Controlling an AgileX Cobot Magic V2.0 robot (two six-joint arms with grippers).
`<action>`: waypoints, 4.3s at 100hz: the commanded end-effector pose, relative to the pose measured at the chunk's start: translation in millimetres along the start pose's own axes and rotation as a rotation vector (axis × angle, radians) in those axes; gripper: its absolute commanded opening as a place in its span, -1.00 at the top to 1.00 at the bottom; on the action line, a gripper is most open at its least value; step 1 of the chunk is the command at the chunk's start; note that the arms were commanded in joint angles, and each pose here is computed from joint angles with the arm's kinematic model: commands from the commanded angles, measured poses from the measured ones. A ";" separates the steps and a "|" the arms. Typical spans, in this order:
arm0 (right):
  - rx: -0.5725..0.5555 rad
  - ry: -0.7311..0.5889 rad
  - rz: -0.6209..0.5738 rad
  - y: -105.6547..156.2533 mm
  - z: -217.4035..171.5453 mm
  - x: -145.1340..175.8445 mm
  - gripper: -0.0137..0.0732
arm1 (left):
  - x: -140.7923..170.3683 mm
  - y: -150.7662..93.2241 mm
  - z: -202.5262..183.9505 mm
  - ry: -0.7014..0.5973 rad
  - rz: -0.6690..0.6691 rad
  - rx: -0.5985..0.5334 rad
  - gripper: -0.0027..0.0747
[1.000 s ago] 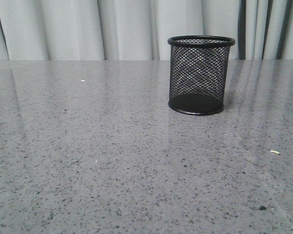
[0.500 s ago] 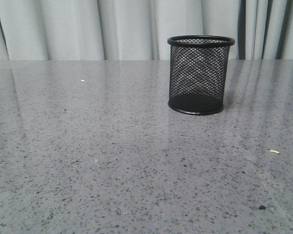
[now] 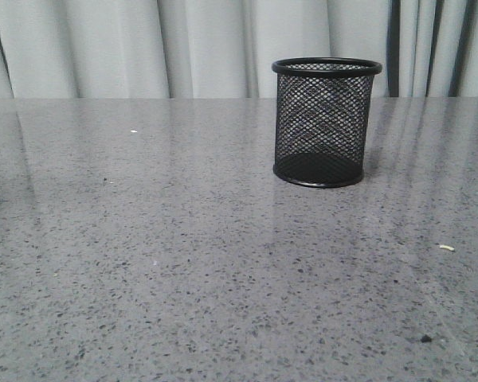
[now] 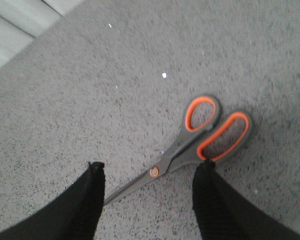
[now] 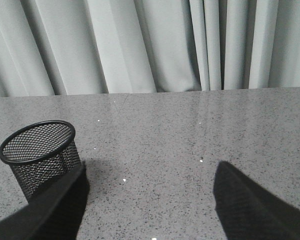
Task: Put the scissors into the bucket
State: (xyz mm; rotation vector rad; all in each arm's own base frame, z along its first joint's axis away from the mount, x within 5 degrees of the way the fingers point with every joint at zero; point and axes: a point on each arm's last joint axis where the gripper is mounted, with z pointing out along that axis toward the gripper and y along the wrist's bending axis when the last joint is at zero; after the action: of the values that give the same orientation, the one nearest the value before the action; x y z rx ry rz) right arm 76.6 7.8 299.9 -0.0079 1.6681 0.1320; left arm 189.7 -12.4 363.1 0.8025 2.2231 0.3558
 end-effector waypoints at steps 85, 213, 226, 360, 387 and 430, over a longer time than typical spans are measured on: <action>-0.083 -0.080 -0.022 7.2 -0.5 -16.8 -0.39 | -11.9 8.7 92.8 0.218 0.756 0.476 0.06; -0.131 -0.057 -0.026 11.0 -0.6 -14.3 -0.39 | -2.4 39.1 153.4 0.244 0.689 0.605 -0.05; -0.132 -0.052 -0.026 11.0 -0.6 -13.9 -0.39 | -2.2 39.9 153.8 0.248 0.696 0.596 -0.05; -0.262 0.001 0.202 21.9 -4.2 -15.4 -0.39 | -38.5 31.8 72.7 -0.036 0.533 0.473 0.66; -0.593 0.002 0.348 45.1 -22.5 -46.4 -0.39 | -78.0 -2.1 -7.8 -0.354 0.663 0.292 0.66; -0.921 0.127 0.216 102.0 -7.1 -83.7 -0.39 | -77.1 -49.6 -112.2 -0.727 0.688 0.342 0.66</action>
State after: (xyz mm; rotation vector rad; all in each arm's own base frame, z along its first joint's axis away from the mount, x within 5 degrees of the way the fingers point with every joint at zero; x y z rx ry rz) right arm 58.3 90.7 373.7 -0.5652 1.6413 1.0594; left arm 147.8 -98.0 439.4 1.6752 1.3966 0.0161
